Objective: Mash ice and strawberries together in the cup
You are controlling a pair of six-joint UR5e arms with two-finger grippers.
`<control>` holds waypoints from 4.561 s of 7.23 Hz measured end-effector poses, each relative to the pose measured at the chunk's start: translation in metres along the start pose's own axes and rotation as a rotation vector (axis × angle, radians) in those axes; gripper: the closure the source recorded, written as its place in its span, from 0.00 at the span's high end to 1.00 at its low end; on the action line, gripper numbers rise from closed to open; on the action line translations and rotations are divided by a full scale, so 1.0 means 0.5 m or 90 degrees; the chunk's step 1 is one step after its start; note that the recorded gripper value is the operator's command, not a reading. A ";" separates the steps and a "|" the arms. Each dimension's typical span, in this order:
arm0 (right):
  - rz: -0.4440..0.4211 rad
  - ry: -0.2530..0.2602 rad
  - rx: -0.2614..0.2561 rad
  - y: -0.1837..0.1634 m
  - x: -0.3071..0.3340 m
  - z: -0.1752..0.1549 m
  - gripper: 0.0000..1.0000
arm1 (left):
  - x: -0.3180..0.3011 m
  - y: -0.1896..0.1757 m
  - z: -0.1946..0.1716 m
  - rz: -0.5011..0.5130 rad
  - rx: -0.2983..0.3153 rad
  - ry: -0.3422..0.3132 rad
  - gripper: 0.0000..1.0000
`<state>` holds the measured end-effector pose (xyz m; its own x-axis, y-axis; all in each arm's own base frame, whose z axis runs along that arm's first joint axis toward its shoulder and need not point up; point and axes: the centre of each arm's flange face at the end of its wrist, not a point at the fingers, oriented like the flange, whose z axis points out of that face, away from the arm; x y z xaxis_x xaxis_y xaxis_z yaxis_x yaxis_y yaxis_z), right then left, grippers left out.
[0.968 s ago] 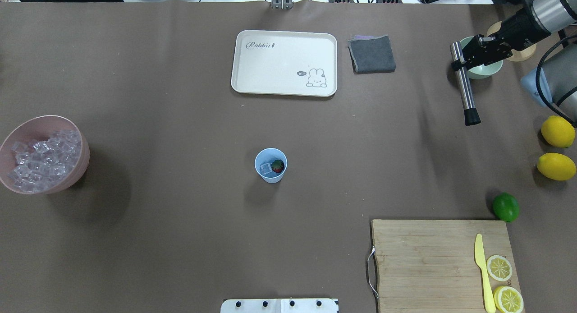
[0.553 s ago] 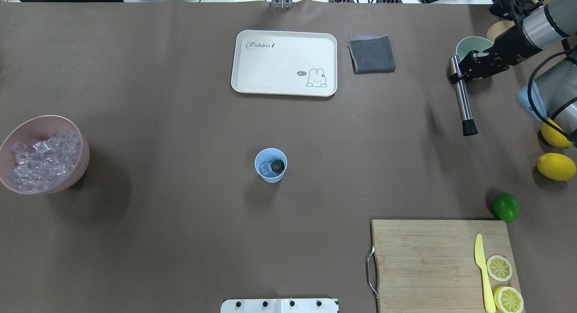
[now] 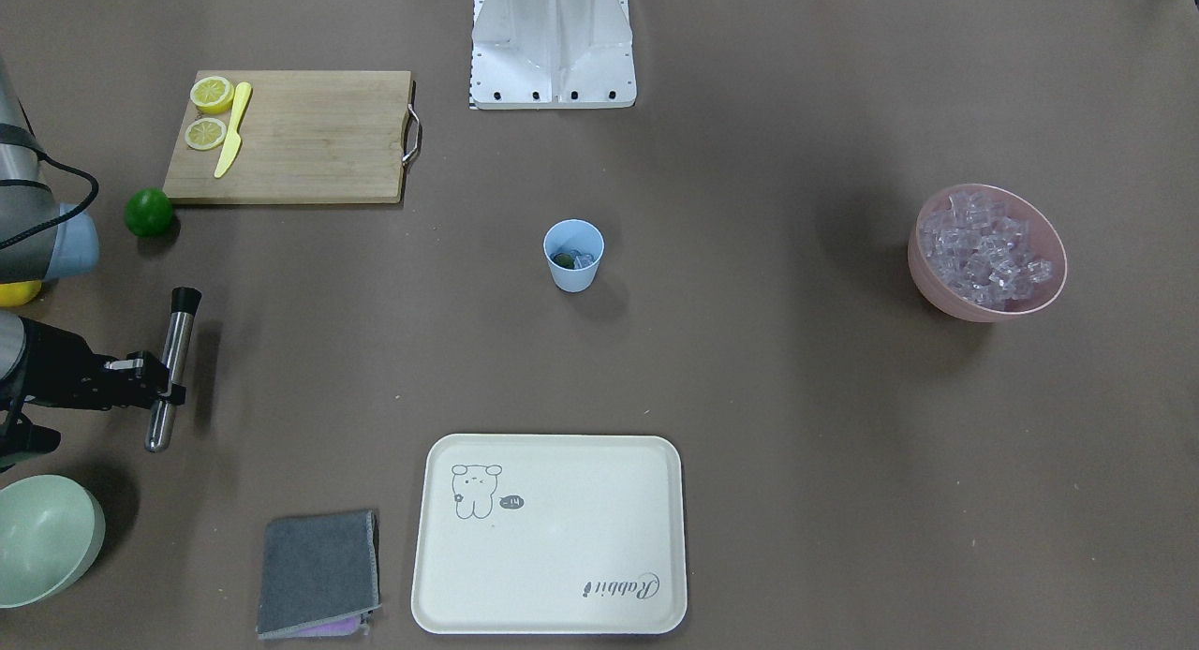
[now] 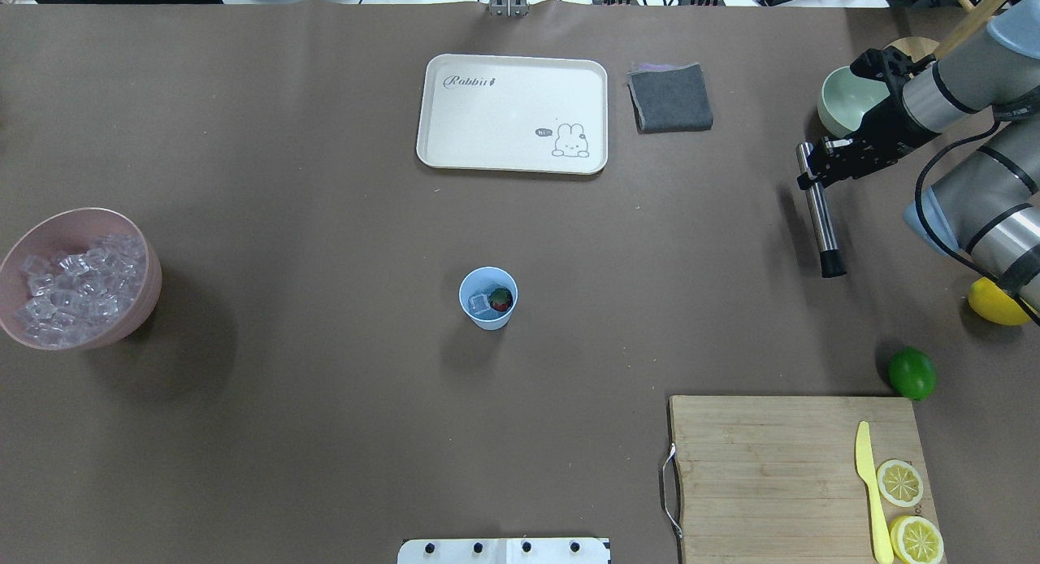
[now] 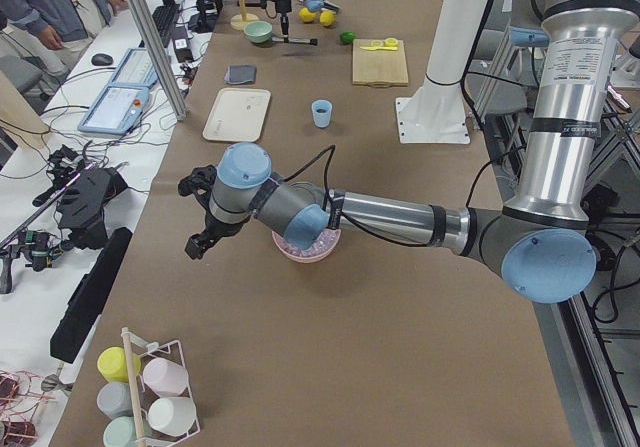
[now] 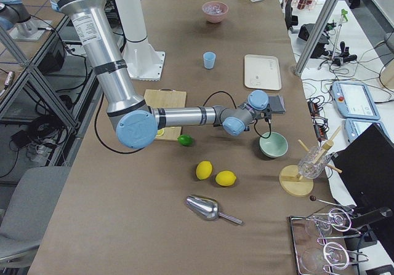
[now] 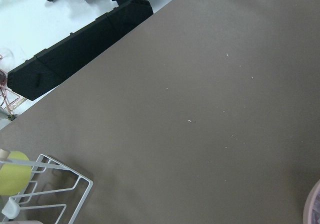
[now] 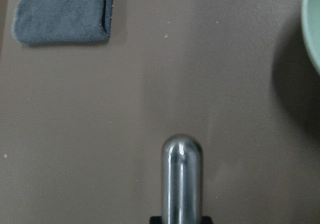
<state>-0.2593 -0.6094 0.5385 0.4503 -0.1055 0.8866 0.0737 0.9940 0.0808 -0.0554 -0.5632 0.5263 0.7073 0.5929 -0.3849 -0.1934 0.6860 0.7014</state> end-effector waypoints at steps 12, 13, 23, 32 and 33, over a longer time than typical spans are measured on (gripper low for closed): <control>0.017 -0.001 0.024 0.008 0.040 -0.064 0.98 | 0.017 -0.012 -0.012 0.011 0.007 0.002 0.97; 0.028 -0.004 0.045 -0.006 0.045 -0.122 0.98 | 0.017 -0.001 -0.015 0.006 0.005 0.003 0.97; 0.152 0.067 0.208 -0.037 0.064 -0.596 0.98 | -0.016 -0.063 -0.080 -0.170 -0.027 -0.009 0.98; 0.092 0.234 0.065 0.068 -0.092 -0.536 0.99 | 0.162 -0.253 -0.044 -0.338 -0.018 0.071 0.98; 0.088 0.244 0.060 0.094 -0.108 -0.547 0.99 | 0.183 -0.290 -0.038 -0.341 -0.026 0.069 0.98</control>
<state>-0.0369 -0.5651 0.3702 0.7498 0.0436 0.6603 -0.0849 0.9959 0.0306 0.0246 -0.6006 0.3779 0.6410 0.1949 -0.7424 0.1462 0.9185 0.3674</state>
